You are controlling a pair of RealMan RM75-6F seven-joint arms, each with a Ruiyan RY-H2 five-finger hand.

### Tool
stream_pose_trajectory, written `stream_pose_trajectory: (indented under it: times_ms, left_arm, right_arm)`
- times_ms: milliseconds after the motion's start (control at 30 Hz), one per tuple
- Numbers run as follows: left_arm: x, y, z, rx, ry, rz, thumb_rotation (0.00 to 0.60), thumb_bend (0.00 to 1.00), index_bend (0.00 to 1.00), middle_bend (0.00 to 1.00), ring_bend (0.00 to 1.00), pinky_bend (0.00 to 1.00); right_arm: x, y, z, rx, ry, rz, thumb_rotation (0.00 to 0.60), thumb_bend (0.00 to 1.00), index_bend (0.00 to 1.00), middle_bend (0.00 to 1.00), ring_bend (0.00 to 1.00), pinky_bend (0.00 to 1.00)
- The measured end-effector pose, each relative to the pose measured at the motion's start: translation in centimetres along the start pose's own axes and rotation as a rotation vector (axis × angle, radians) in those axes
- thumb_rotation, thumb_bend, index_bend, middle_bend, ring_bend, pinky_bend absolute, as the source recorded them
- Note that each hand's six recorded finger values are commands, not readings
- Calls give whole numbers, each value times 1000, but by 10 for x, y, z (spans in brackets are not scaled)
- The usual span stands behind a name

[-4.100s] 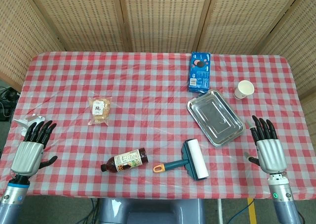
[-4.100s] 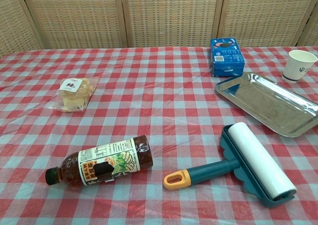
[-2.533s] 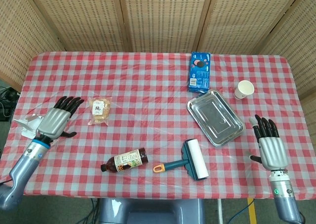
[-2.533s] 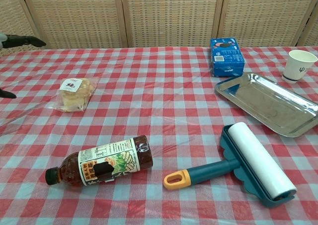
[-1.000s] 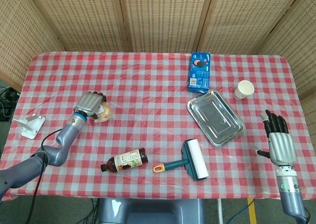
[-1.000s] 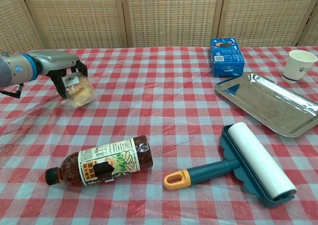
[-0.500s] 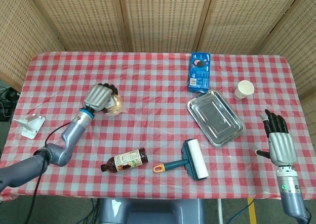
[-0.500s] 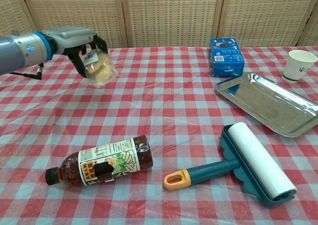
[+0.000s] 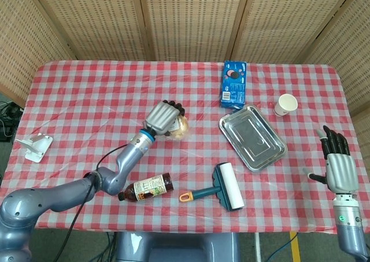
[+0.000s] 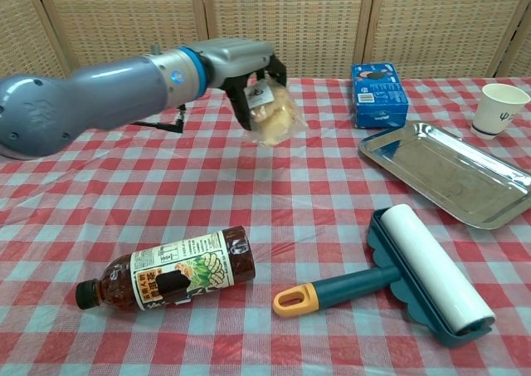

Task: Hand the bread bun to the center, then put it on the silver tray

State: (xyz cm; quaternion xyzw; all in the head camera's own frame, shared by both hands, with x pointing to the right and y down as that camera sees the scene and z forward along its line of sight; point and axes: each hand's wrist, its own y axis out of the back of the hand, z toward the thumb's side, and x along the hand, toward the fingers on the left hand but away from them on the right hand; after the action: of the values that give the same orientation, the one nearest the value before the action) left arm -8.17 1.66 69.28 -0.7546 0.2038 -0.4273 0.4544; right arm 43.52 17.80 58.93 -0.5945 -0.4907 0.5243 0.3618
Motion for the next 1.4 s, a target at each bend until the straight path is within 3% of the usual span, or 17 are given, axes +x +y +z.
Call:
stream_pose_trajectory:
  times_ms: [67,100,133,233,400,700,833,1133,1400]
  left_arm:
    - [6,-3,15,0,-12,-4,600,262,363,69,64,119]
    - [9,-5,21,3,-14,-7,600,226,260,18,16,41]
    - [10,-6,25,8,-14,-10,600,191,159,0,0,5]
    - [13,-9,38,18,-7,-10,600,145,26,0,0,0]
    - [11,-7,41,3,9,3,600,128,0,0,0,0]
    - [-3,-3,15,-27,53,8,600,146,9,0,0,0]
    - [-23,1,-5,-41,83,16,600,151,9,0,0,0]
    - [-115,17,-96,-29,249,105,600,157,7,0,0,0]
    - [-202,1,-145,-39,356,147,600,157,0,0,0,0]
  right_arm:
    - [1,2,-2,-2,-4,-3,600,97,67,0,0,0]
    - [1,2,-2,-2,-7,-4,600,97,67,0,0,0]
    - [1,3,-3,-4,-11,-4,600,97,67,0,0,0]
    - [1,4,-5,-6,-17,-6,600,97,67,0,0,0]
    - [1,4,-5,-7,-18,-5,600,97,67,0,0,0]
    - [1,2,-4,2,-16,8,600,97,67,0,0,0]
    - [1,-1,-6,4,-23,18,600,97,67,0,0,0]
    - [-1,-11,2,20,-9,43,600,97,67,0,0,0]
    - [-1,-17,10,39,11,55,600,97,66,0,0,0]
